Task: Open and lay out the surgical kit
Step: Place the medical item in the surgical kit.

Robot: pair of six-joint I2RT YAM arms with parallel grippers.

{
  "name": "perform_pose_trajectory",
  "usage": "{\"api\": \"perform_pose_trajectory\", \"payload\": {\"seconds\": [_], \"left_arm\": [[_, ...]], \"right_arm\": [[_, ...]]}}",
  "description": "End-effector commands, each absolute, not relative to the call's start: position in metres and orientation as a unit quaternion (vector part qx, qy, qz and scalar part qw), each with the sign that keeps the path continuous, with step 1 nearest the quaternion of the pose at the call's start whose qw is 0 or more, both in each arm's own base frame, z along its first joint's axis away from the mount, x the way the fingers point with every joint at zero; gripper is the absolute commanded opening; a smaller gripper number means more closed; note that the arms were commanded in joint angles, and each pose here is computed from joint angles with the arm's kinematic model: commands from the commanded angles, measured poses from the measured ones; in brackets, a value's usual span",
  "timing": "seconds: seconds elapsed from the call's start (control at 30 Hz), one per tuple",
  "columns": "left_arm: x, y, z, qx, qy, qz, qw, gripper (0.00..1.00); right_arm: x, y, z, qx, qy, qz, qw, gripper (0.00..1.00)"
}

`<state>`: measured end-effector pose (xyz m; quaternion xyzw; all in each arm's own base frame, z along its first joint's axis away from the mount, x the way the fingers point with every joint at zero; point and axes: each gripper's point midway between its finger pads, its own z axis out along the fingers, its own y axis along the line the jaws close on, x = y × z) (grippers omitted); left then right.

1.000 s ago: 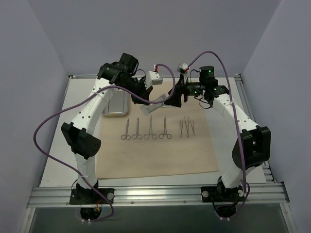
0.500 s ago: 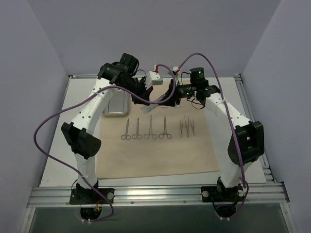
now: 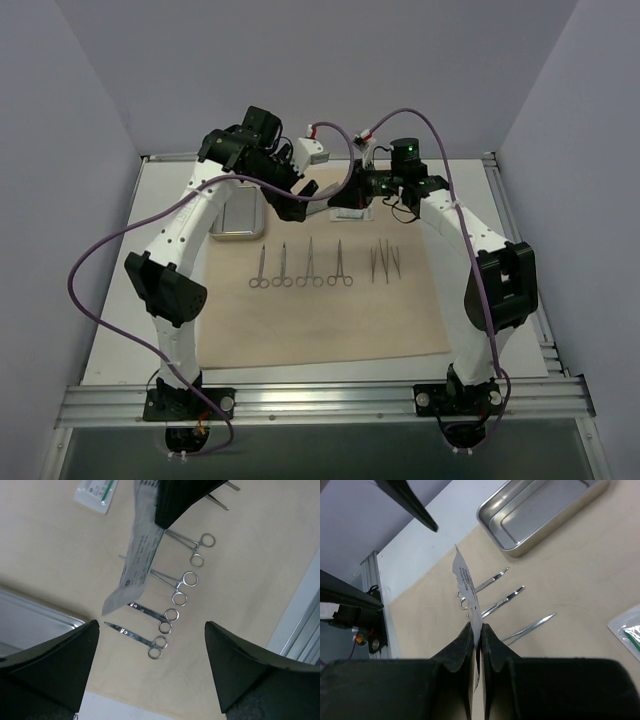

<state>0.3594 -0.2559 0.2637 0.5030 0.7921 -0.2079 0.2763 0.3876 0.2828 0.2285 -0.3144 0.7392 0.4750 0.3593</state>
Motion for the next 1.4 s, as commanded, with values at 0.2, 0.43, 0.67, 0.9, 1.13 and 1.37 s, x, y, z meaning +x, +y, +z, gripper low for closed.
{"api": "perform_pose_trajectory", "payload": {"seconds": [0.2, 0.43, 0.67, 0.9, 1.13, 1.37], "left_arm": [[0.424, -0.201, 0.289, 0.335, 0.861, -0.134, 0.358, 0.94], [0.439, -0.171, 0.271, 0.266, 0.895, -0.110, 0.341, 0.94], [0.440, -0.166, 0.267, 0.256, 0.899, -0.104, 0.340, 0.94], [0.442, -0.163, 0.267, 0.252, 0.899, -0.101, 0.343, 0.94], [0.443, -0.163, 0.266, 0.249, 0.900, -0.104, 0.343, 0.94], [0.444, -0.167, 0.266, 0.248, 0.899, -0.112, 0.344, 0.94]], "right_arm": [[0.451, 0.267, 0.193, -0.165, 0.793, 0.468, 0.354, 0.00], [0.496, 0.295, 0.152, -0.042, 0.797, 0.501, 0.335, 0.00], [0.515, 0.343, 0.125, -0.004, 0.802, 0.513, 0.306, 0.00], [0.522, 0.356, 0.089, 0.033, 0.822, 0.503, 0.266, 0.00], [0.518, 0.348, 0.052, 0.056, 0.848, 0.473, 0.234, 0.00], [0.509, 0.344, 0.028, 0.054, 0.871, 0.444, 0.202, 0.03]]}}
